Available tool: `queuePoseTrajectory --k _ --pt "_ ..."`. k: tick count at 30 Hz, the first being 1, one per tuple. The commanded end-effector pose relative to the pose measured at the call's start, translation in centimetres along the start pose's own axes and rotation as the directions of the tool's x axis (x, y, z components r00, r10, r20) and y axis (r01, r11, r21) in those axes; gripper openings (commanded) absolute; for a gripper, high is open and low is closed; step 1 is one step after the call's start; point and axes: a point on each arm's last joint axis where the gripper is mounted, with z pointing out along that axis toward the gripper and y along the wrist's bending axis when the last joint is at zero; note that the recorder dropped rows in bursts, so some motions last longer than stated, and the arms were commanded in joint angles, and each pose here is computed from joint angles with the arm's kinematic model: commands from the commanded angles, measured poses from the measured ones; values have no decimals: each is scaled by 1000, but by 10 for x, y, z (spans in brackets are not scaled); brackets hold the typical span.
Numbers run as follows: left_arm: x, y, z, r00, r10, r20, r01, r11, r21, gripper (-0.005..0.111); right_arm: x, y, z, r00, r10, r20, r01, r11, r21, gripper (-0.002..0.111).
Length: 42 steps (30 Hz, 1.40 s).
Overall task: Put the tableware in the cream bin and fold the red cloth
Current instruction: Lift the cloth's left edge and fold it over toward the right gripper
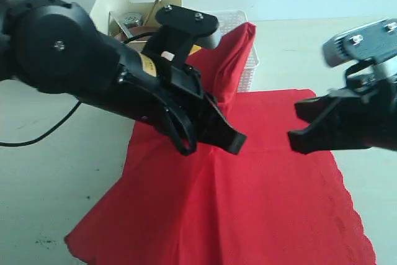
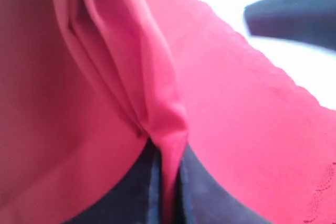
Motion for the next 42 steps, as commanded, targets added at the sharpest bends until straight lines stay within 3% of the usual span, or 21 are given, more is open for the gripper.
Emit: queuePoseTrajectory --k 1,6,11,19,21,28,31,35,38,39,41,42 --pt "-16 -4 19 1000 -6 -10 7 1000 16 0 -10 -11 -51 986 42 164 -49 998 42 0" --pt "-35 -8 40 1000 -30 -3 30 999 36 0 -14 -9 -103 917 54 396 -65 998 14 0" --pt "-52 -15 66 997 -72 9 71 995 71 0 -1 -8 -119 847 76 526 -77 997 -20 0" --pt "-51 -35 123 1000 -1 21 -1 998 70 4 5 -9 -118 833 75 549 -74 997 -24 0" --pt "-53 -35 132 1000 -15 19 13 997 76 18 5 -9 -118 833 75 549 -74 997 -24 0" --pt "-58 -36 143 1000 -3 21 1 996 85 93 5 -9 -118 833 75 549 -74 997 -24 0" --pt "-60 -39 135 999 50 11 -51 994 94 103 5 -9 -118 833 75 549 -74 997 -24 0" --pt "-58 -40 123 989 142 -50 -136 986 100 97 5 -9 -118 834 75 547 -74 997 -24 0" --pt "-52 -34 116 967 208 -146 -197 977 87 77 6 -9 -117 835 75 546 -74 997 -24 0" --pt "-48 -29 116 959 205 -197 -192 978 83 67 6 -9 -117 835 75 546 -74 997 -24 0" --pt "-32 -12 119 949 160 -273 -148 987 66 28 6 -9 -117 835 75 546 -74 997 -24 0" --pt "-19 -4 123 940 143 -310 -133 990 54 2 6 -9 -117 835 75 546 -74 997 -24 0"
